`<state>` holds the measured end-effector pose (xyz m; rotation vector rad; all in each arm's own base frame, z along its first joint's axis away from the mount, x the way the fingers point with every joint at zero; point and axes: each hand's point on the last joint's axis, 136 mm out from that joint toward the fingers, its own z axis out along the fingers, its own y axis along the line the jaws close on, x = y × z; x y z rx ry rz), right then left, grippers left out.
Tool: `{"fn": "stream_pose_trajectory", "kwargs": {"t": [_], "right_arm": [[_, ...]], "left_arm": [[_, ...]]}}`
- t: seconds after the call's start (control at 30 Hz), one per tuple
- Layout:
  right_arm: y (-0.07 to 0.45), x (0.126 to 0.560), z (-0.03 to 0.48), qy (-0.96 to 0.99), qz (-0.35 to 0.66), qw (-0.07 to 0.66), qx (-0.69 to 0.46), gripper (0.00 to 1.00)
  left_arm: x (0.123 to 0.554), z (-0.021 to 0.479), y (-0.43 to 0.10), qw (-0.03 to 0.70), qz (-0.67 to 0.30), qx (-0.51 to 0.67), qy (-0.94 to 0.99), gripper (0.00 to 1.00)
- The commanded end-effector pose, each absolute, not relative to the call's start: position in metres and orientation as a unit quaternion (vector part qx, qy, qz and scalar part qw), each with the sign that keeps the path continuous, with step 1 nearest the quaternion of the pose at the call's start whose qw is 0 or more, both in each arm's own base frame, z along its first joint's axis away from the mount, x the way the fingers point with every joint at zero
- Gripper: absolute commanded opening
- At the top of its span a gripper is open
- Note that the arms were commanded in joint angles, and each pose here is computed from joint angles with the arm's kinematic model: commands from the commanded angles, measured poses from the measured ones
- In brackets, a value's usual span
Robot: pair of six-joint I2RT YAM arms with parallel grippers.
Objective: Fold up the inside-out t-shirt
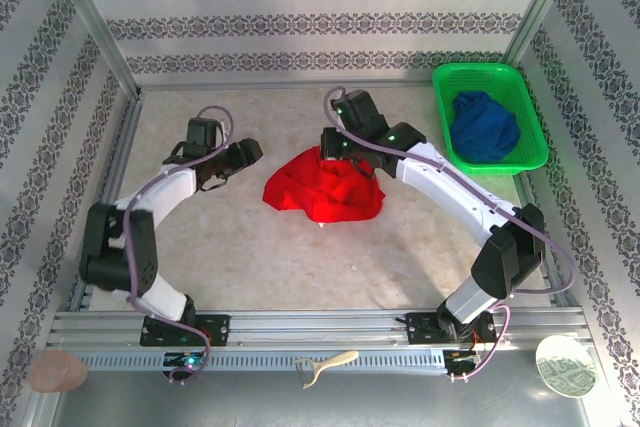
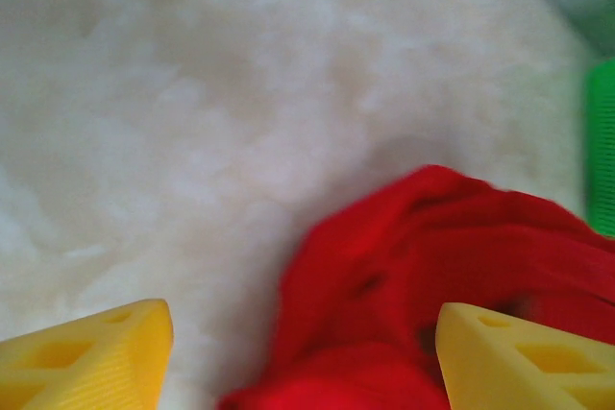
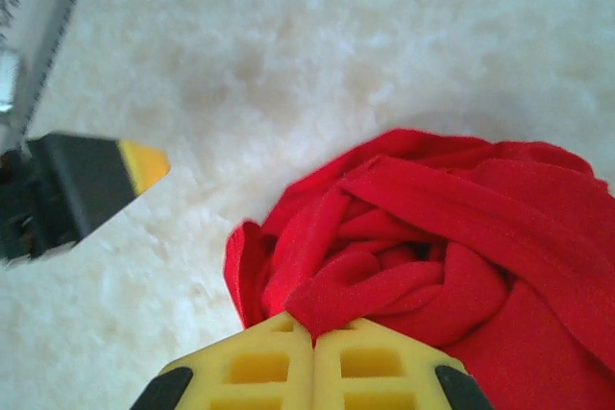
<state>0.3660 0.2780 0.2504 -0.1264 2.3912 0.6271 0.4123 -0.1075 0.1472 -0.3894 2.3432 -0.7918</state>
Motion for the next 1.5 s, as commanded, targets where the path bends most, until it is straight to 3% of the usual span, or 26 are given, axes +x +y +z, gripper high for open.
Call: {"fn": "stream_pose_trajectory", "kwargs": {"t": [0.0, 0.17, 0.3, 0.4, 0.57, 0.7, 0.87, 1.07, 1.47], "right_arm": [[0.285, 0.38, 0.319, 0.871, 0.29, 0.394, -0.047, 0.0], [0.286, 0.384, 0.368, 0.847, 0.319, 0.423, -0.041, 0.0], [0.286, 0.379, 0.421, 0.821, 0.349, 0.451, -0.04, 0.0], [0.286, 0.371, 0.459, 0.8, 0.377, 0.465, -0.042, 0.0], [0.275, 0.346, 0.506, 0.763, 0.419, 0.49, -0.043, 0.0], [0.267, 0.337, 0.487, 0.766, 0.422, 0.484, -0.047, 0.0], [0.264, 0.336, 0.435, 0.761, 0.462, 0.451, -0.06, 0.0], [0.265, 0.321, 0.419, 0.759, 0.475, 0.435, -0.093, 0.0], [0.263, 0.306, 0.441, 0.742, 0.5, 0.435, -0.104, 0.0]], "left_arm": [[0.39, 0.207, -0.122, 0.361, -0.34, -0.095, 0.863, 0.75], [0.358, 0.258, -0.168, 0.404, -0.376, -0.035, 0.833, 0.78], [0.349, 0.268, -0.208, 0.433, -0.371, 0.004, 0.821, 0.79], [0.359, 0.248, -0.228, 0.427, -0.357, 0.002, 0.83, 0.79], [0.376, 0.169, -0.214, 0.386, -0.274, -0.037, 0.88, 0.79], [0.366, 0.165, -0.199, 0.389, -0.257, -0.028, 0.884, 0.8], [0.345, 0.23, -0.191, 0.453, -0.281, 0.006, 0.846, 0.84], [0.328, 0.277, -0.208, 0.474, -0.34, 0.057, 0.81, 0.85], [0.341, 0.203, -0.225, 0.431, -0.281, 0.087, 0.853, 0.85]]}}
